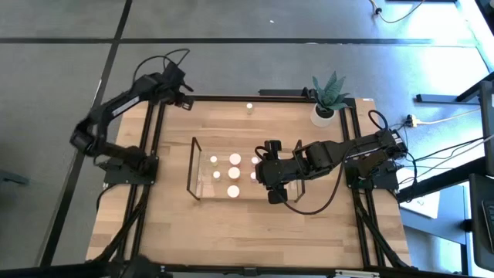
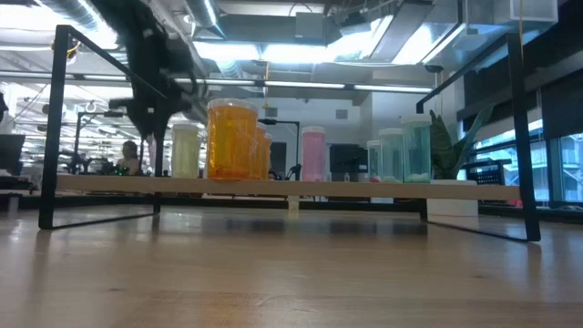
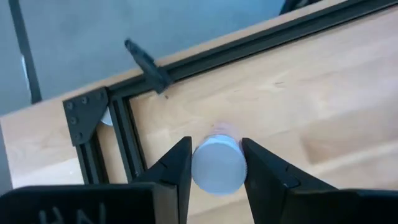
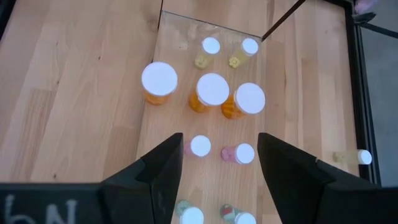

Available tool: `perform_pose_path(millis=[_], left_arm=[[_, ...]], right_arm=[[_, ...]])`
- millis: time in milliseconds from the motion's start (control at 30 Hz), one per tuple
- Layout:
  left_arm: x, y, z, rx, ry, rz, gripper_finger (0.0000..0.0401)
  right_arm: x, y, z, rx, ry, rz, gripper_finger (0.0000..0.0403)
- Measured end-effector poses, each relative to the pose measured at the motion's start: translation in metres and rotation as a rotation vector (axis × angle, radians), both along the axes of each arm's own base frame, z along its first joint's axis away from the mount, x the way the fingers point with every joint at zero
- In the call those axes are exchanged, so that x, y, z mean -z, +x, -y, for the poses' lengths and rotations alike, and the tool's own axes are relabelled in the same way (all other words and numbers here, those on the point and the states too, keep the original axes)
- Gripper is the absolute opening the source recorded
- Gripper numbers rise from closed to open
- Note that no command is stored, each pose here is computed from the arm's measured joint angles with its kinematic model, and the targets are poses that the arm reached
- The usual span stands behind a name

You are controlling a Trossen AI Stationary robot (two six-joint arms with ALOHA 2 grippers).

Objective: Pick and place medicine bottles onto shelf by color
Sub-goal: Put the pink pill bottle aligned with the pink pill bottle on the shelf

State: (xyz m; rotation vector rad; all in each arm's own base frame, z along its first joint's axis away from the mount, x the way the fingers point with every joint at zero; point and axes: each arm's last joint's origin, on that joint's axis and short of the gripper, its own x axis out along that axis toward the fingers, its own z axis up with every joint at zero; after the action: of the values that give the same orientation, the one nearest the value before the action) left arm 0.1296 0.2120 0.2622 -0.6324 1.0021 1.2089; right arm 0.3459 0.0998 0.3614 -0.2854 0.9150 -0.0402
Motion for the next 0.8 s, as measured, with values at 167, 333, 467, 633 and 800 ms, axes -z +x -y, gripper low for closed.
perform_pose_path(millis=[167, 333, 467, 633, 800], left_arm=[[-0.033, -0.002, 0.041, 0.096, 0.088, 0.063, 0.0105], [-0.057, -0.005, 0.084, 0.231, 0.158, 0.132, 0.0105], [-0.072, -0.010, 0.116, 0.355, 0.217, 0.209, 0.0105], [-0.095, -0.018, 0.149, 0.555, 0.297, 0.317, 0.0105], [-0.112, -0.015, 0.174, 0.771, 0.308, 0.409, 0.0105]], right_arm=[[0.000, 0.000, 0.000, -0.001, -0.001, -0.002, 0.0209], [0.000, 0.000, 0.000, -0.001, -0.003, -0.006, 0.0209], [0.000, -0.001, 0.000, 0.013, 0.007, -0.006, 0.0209], [0.000, -0.001, 0.000, 0.021, 0.013, -0.004, 0.0209], [0.000, -0.001, 0.000, 0.023, 0.014, -0.004, 0.0209]])
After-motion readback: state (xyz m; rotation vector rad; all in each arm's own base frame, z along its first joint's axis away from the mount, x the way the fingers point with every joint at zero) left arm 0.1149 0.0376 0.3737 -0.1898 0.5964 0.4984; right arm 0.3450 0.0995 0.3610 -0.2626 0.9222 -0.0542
